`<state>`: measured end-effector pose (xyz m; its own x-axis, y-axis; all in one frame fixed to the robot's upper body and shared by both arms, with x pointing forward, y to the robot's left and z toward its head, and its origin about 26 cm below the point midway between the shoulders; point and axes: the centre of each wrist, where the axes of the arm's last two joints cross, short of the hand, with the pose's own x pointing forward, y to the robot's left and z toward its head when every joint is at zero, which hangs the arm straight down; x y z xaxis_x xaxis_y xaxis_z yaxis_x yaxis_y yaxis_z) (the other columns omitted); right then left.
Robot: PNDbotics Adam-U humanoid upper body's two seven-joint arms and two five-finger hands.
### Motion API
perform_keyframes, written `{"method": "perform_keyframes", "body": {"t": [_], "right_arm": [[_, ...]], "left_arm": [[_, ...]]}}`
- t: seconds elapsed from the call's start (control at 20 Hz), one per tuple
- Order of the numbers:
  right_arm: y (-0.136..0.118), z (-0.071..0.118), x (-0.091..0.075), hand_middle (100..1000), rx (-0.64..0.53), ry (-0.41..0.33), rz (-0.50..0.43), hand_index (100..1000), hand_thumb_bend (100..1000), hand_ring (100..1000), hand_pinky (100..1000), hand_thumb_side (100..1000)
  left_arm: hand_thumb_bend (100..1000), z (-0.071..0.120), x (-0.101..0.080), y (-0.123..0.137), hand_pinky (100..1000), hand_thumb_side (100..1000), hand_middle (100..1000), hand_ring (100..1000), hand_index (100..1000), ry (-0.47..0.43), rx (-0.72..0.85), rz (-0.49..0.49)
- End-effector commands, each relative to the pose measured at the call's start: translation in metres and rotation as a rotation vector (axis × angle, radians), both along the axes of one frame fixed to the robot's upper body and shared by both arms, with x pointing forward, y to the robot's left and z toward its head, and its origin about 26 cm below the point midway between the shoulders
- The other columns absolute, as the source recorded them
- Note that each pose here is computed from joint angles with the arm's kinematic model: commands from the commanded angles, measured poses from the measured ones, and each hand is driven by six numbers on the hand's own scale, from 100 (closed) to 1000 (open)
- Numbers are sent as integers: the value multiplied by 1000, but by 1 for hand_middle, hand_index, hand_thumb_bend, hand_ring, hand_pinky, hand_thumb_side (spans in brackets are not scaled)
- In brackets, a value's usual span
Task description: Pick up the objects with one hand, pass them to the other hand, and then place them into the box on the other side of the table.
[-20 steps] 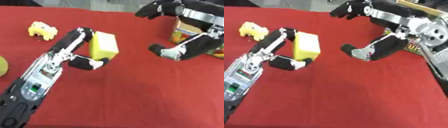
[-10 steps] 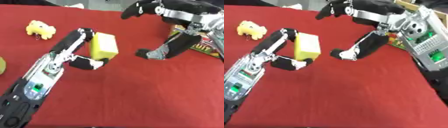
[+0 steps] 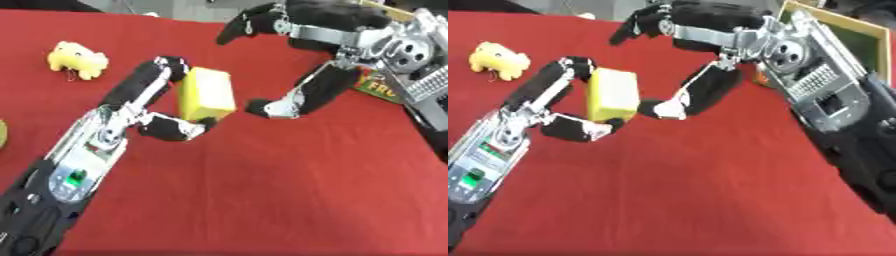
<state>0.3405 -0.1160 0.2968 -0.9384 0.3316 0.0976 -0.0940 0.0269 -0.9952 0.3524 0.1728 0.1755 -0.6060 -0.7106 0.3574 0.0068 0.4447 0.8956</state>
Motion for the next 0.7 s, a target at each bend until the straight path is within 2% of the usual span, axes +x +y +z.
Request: {"method": "perform_keyframes", "body": {"t": [0.05, 0.7], "right_arm": [[4, 6, 1, 869, -8, -21, -6, 914, 344, 917, 883, 369], [14, -3, 5, 876, -32, -1, -25, 922, 344, 924, 887, 418]], "left_arm": [[100, 6, 0, -2, 711, 210, 587, 653, 604, -49, -1, 10], [100, -6, 8, -8, 700, 196, 574, 647, 598, -60, 13, 85]]}}
